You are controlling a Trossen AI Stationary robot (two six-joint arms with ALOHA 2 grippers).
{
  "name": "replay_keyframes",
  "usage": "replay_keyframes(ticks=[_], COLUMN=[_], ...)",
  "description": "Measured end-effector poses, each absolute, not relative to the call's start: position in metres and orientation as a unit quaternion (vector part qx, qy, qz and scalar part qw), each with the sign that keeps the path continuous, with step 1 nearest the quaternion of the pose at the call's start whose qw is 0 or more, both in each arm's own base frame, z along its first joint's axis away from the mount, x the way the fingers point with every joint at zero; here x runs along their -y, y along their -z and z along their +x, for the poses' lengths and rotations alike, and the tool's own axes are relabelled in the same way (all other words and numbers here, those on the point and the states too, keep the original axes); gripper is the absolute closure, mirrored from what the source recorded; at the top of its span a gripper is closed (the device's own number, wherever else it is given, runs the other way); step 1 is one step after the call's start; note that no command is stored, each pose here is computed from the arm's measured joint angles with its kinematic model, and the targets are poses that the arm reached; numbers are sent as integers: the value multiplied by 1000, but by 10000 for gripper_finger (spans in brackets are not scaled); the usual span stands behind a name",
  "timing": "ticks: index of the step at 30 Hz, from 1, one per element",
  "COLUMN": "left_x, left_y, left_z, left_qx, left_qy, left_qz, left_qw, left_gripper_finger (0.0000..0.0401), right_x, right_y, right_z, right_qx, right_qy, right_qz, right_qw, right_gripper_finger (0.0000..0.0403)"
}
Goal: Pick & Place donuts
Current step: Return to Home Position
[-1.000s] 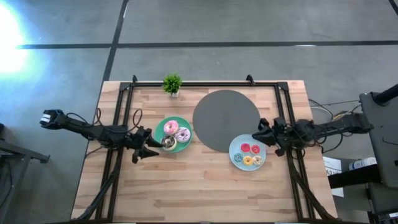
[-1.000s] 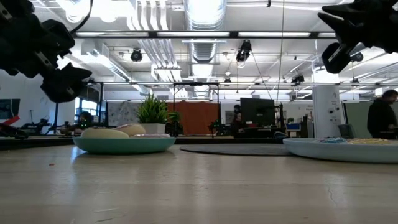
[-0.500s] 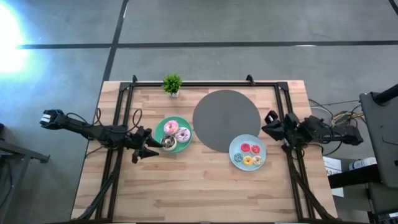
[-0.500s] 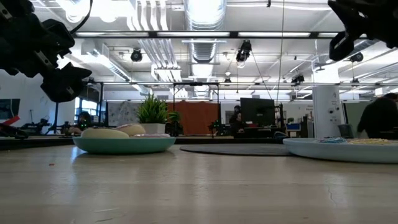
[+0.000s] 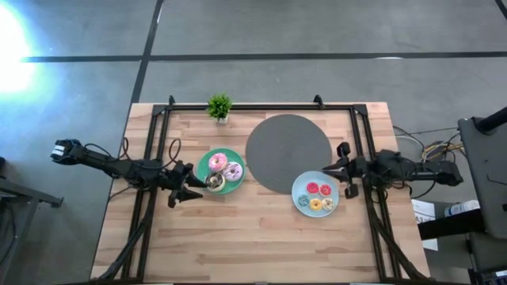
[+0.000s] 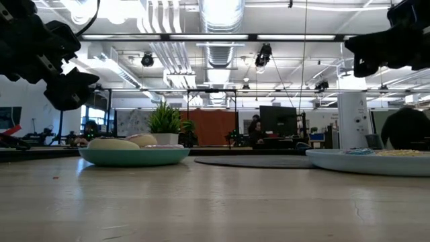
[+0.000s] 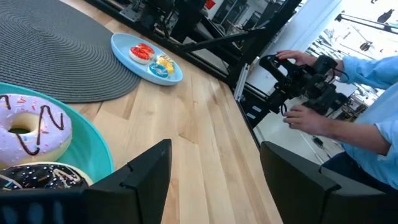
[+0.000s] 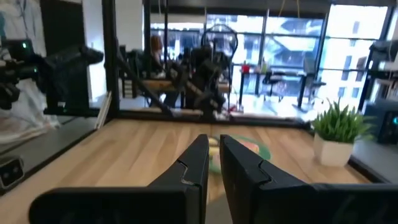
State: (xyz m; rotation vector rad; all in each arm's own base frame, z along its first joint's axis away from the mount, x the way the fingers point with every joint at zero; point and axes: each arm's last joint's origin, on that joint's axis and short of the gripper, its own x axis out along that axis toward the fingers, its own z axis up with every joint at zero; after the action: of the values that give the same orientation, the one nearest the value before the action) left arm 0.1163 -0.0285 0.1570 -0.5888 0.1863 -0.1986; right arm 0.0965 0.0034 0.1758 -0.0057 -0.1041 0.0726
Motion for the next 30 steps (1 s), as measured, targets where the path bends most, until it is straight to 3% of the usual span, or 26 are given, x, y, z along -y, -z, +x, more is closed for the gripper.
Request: replay_keyframes(ticks=[30], left_x=[28], left_y=[-157], left_z=[116], left_qx=[-92], left_qy=[97], left_qz=[-289], left_qw=[948], left_gripper_finger=[181], right_x=[-3], right_y=[-173], right_z=[98], right_qx=[34], right_qy=[-34], right_qz=[-10], right_qw=[999], right_gripper_finger=[369])
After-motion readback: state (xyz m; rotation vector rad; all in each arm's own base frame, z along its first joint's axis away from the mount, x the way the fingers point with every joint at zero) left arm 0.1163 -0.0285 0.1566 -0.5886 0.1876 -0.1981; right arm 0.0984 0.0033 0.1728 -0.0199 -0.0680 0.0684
